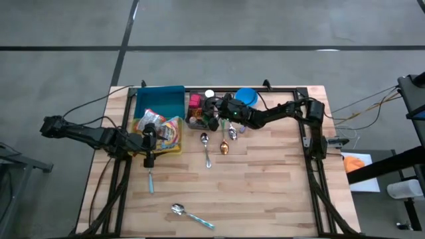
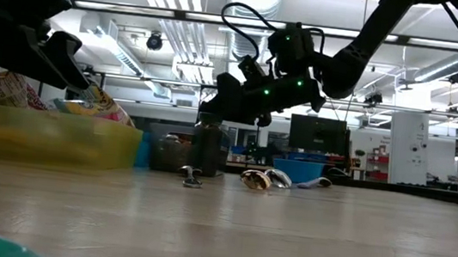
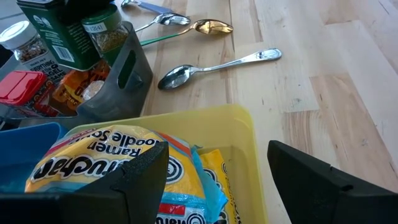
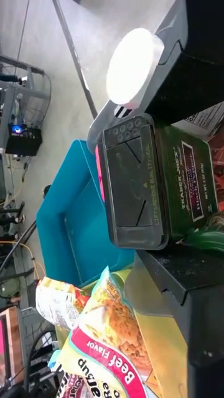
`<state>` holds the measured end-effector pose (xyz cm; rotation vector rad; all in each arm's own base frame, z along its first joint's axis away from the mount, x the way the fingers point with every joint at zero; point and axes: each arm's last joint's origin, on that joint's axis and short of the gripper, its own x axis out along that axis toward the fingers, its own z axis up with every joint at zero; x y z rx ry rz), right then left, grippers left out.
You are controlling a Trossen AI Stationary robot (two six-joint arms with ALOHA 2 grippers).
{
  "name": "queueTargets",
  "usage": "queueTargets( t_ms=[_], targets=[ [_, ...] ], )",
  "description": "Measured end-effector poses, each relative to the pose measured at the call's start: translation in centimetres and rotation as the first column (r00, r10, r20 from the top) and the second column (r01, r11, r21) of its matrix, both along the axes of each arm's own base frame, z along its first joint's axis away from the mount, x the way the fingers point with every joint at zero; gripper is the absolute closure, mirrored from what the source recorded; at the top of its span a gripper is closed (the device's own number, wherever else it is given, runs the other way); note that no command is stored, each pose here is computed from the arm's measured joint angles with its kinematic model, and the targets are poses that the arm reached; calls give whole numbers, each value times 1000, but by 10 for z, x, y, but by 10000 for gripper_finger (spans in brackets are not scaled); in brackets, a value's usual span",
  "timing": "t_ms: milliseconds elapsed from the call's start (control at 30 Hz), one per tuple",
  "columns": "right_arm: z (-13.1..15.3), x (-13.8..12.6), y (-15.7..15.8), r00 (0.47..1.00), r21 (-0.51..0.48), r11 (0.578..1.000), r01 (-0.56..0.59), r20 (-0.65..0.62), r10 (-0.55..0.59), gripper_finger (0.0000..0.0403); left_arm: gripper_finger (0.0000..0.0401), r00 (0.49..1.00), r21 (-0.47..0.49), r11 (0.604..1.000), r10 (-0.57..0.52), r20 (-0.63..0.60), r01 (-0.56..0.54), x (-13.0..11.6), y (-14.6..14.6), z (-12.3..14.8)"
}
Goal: Pick & Place Food Item
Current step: Put the green seasoning can into the black bin, then put the purple spoon into the blue bin
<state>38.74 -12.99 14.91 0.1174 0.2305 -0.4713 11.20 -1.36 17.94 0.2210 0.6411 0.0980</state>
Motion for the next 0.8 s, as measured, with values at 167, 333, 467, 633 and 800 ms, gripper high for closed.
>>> queueTargets(
  t_ms=[167, 333, 467, 633, 800],
  targets=[
    [0, 0, 0, 1000, -15, 1000, -4, -10, 4, 106, 130, 1000, 0, 1000, 0, 0, 0, 0, 0, 0],
    [0, 0, 0, 1000, -3, 1000, 1, -6, -1, 63, 130, 1000, 0, 1000, 0, 0, 0, 0, 0, 0],
    [0, 0, -1, 1000, 7, 1000, 7, -3, -7, 39, 130, 1000, 0, 1000, 0, 0, 0, 0, 0, 0],
    [0, 0, -1, 1000, 7, 1000, 6, -4, -6, 39, 130, 1000, 0, 1000, 0, 0, 0, 0, 0, 0],
    [0, 0, -1, 1000, 7, 1000, 4, -3, -4, 39, 130, 1000, -2, 1000, 2, 0, -2, 0, 0, 0]
  ],
)
